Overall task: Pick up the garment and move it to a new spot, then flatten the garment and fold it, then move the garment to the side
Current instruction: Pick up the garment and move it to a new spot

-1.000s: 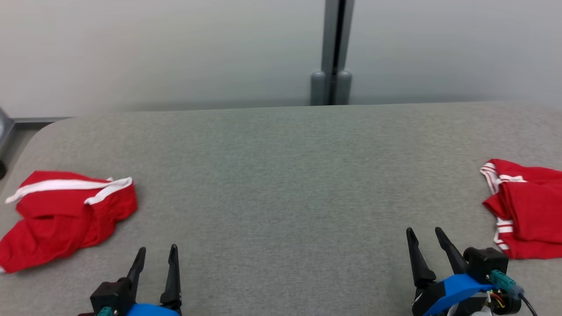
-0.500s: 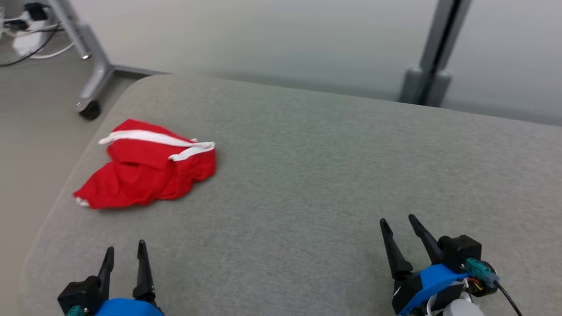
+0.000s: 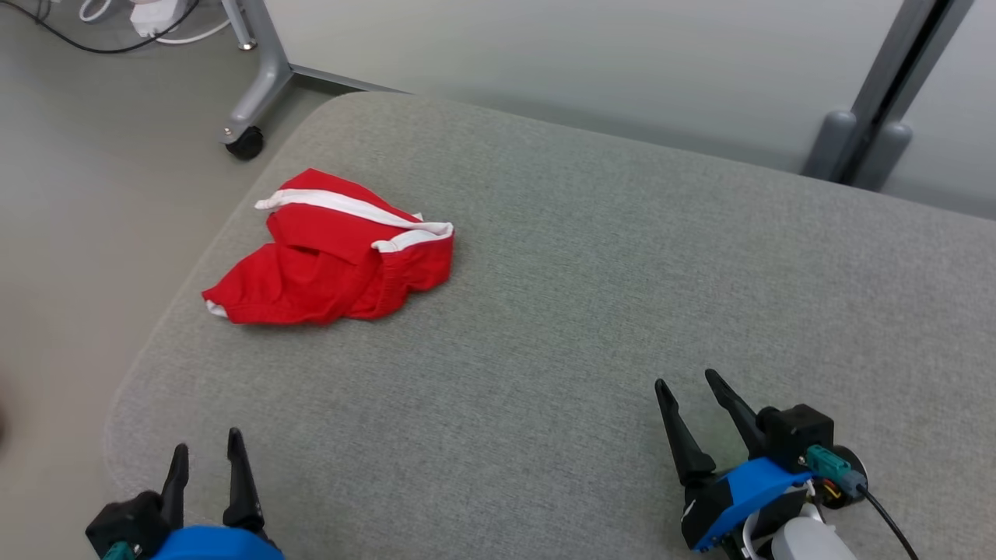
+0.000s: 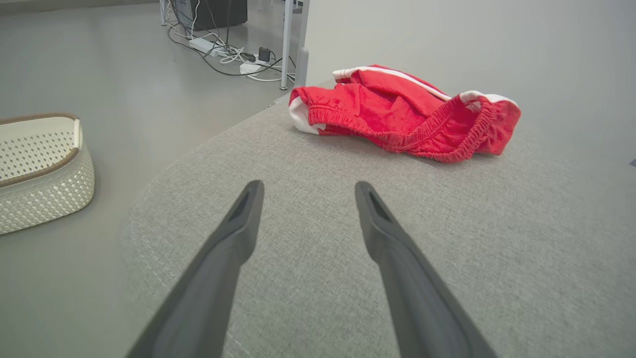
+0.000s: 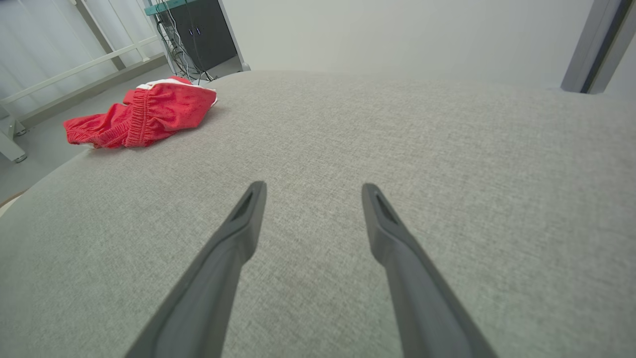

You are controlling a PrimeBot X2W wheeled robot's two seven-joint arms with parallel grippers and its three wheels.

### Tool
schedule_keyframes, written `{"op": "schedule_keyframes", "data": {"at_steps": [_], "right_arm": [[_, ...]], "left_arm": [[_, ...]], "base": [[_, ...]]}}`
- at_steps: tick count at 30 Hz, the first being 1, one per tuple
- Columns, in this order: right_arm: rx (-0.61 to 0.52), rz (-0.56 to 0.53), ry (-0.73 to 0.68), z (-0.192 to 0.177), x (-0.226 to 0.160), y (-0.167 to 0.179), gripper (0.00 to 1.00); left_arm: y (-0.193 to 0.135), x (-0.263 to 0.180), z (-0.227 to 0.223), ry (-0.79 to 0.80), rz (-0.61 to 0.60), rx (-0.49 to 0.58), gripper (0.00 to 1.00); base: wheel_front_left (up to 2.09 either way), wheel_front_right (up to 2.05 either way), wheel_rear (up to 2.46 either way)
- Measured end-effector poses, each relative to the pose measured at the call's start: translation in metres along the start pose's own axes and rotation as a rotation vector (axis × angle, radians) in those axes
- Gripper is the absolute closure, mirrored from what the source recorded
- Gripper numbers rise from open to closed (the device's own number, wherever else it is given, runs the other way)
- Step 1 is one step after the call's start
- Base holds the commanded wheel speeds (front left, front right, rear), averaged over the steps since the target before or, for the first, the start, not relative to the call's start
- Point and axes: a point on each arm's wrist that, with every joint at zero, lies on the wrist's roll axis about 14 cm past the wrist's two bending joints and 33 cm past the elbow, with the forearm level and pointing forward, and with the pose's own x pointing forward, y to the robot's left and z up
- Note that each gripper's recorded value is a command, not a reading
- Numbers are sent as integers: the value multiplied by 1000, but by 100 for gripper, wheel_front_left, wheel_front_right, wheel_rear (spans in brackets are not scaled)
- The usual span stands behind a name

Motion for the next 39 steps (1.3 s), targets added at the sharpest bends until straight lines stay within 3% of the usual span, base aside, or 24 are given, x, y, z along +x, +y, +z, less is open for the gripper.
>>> {"op": "schedule_keyframes", "data": {"at_steps": [7, 17, 25, 32, 33, 34, 39], "right_arm": [[2, -20, -9, -2, 6, -14, 0], [3, -65, -10, -14, 20, -46, 0], [4, -87, -32, -14, 29, -63, 0], [-2, -111, -42, -14, 30, -74, 0], [-2, -114, -43, -13, 30, -75, 0], [-3, -116, -44, -13, 29, -76, 0], [-6, -126, -50, -10, 28, -79, 0]], "left_arm": [[-19, 40, 17, -8, -60, -9, 0], [-46, 128, 53, -1, -173, 91, 0], [-56, 168, 28, 146, -184, 93, 0], [-58, 166, -21, 375, -161, 44, 0], [-57, 164, -26, 401, -157, 37, 37], [-58, 162, -31, 425, -160, 37, 98], [-68, 158, -33, 424, -189, 12, 100]], "base": [[0, 0, 0], [0, 0, 0], [0, 0, 0], [0, 0, 0], [0, 0, 0], [0, 0, 0], [0, 0, 0]]}}
